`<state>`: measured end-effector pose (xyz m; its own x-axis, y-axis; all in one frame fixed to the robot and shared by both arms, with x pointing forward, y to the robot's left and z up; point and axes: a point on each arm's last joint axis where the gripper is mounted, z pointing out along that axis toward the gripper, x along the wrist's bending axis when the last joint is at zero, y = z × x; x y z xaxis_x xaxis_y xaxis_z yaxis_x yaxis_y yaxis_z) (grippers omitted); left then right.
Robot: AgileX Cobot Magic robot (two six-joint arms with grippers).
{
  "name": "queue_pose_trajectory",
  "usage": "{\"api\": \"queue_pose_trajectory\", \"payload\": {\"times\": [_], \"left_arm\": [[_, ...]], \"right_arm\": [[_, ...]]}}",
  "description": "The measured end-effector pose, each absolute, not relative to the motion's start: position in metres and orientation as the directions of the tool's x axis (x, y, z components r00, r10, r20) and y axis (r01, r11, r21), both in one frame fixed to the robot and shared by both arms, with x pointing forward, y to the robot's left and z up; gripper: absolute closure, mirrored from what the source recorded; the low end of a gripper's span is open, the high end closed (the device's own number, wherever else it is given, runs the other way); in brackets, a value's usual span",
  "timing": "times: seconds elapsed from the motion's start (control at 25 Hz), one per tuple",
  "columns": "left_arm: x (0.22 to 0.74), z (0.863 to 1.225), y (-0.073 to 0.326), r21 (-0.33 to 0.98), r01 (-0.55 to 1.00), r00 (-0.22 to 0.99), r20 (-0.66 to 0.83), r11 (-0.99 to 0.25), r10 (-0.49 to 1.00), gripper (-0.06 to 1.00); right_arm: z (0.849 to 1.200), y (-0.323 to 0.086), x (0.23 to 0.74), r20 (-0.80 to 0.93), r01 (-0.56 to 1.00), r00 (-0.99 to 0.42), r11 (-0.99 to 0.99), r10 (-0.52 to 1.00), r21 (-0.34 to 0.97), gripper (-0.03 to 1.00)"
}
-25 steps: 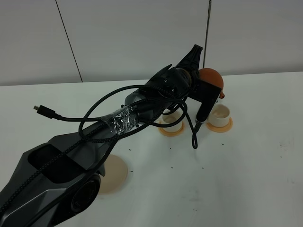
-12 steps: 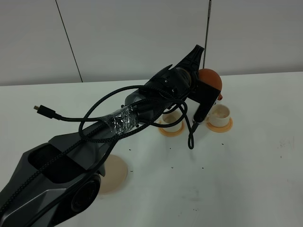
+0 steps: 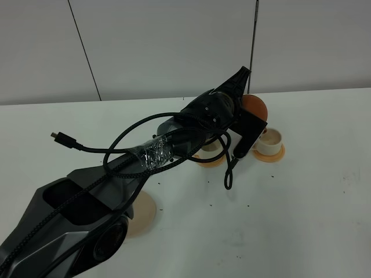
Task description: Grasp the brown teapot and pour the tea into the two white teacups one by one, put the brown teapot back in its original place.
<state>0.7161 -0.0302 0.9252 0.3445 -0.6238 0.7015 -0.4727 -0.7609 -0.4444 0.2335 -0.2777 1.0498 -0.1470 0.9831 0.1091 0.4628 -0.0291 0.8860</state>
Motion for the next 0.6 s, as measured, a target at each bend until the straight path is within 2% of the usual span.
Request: {"api": "queue_pose_trajectory", "payload": {"times": [0.6], "left_arm": [[0.7176,0.9294,-0.0344,-0.475,-0.487,0.270,0.716,-0.733,-0.644,0.77]], "right_arm": [[1.0498,-0.2777,0.2335,0.110,0.463,-0.146,-0.030,0.983,0.886,0.73]]}}
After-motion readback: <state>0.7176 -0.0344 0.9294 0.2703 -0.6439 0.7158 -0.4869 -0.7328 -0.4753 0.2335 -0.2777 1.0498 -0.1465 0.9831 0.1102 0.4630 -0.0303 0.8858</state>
